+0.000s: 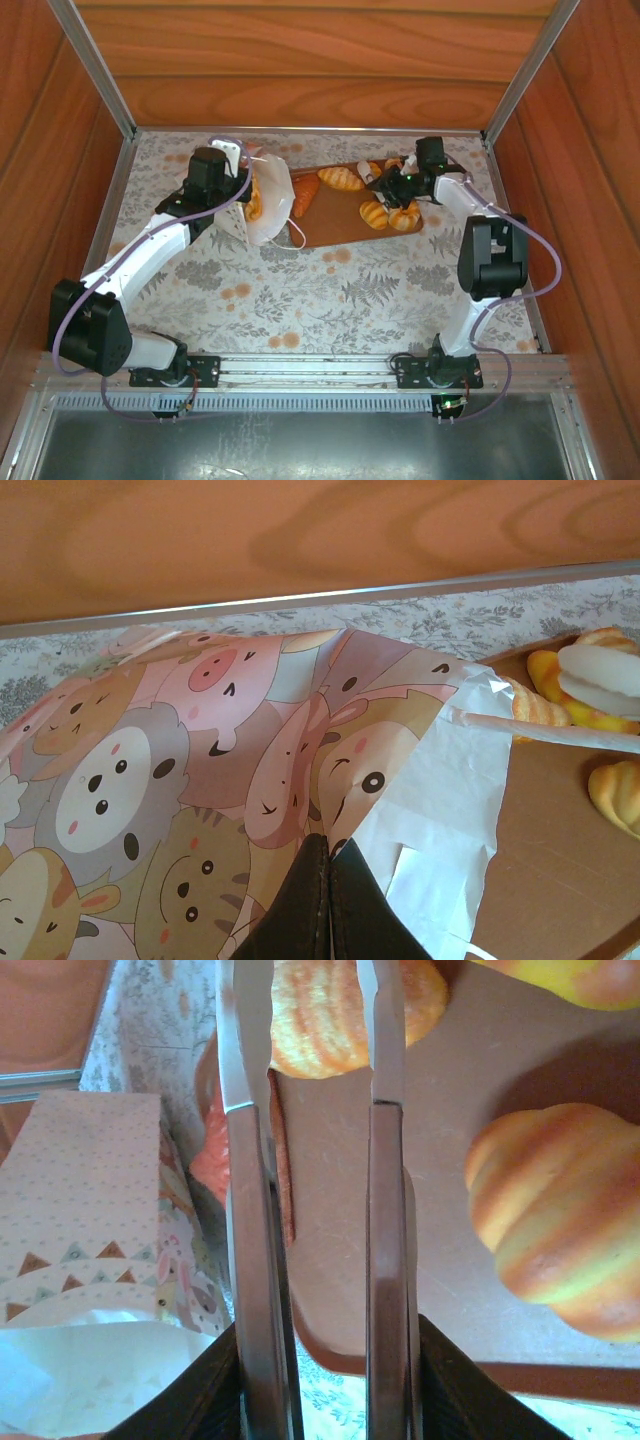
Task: Take the fake bread out of the paper bag
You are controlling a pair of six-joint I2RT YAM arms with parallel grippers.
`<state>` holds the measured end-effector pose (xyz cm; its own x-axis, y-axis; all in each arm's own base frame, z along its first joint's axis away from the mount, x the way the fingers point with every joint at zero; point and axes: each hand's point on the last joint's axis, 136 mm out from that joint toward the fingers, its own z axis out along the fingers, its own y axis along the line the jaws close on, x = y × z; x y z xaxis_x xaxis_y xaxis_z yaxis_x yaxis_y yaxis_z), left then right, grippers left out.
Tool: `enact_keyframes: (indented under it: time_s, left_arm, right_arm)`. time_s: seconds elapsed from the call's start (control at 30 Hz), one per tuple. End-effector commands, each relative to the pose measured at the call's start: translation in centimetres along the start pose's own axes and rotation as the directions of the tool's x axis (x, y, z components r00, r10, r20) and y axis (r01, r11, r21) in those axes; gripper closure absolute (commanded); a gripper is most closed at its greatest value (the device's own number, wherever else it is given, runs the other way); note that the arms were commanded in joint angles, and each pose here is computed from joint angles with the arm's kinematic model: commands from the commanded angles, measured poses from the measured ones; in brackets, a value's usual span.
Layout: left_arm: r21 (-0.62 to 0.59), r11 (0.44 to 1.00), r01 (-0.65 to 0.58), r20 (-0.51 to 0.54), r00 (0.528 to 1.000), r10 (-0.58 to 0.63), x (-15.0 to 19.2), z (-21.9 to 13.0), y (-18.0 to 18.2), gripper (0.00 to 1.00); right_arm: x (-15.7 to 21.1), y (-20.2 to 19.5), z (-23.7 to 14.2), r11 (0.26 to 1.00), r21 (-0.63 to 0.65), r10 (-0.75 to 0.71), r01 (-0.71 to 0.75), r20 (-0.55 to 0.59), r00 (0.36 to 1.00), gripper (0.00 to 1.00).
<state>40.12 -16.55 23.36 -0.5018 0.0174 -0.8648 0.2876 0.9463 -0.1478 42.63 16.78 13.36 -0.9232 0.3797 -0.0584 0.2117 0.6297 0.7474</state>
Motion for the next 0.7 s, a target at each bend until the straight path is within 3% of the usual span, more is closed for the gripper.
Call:
enact_keyframes:
  time_s: [0.0, 0.3, 0.67]
  left_arm:
    - [0.017, 1.0, 0.007, 0.005, 1.0, -0.007, -0.3, 0.0, -0.3, 1.0]
    - [0.022, 1.0, 0.009, 0.006, 1.0, -0.009, -0.3, 0.0, -0.4, 1.0]
    - [0.03, 0.999, 0.017, 0.004, 1.0, -0.017, -0.3, 0.0, -0.6, 1.0]
  right_arm:
    - [0.0, 2.1, -1.5, 0.997, -0.024, -0.073, 0.073, 0.02, 0.997, 0.61]
    - [3.0, 3.5, -2.2, 0.992, -0.067, -0.106, 0.106, 0.003, 0.994, 0.68]
    - [7.1, 2.4, -0.5, 0.993, -0.055, -0.112, 0.108, -0.056, 0.992, 0.7]
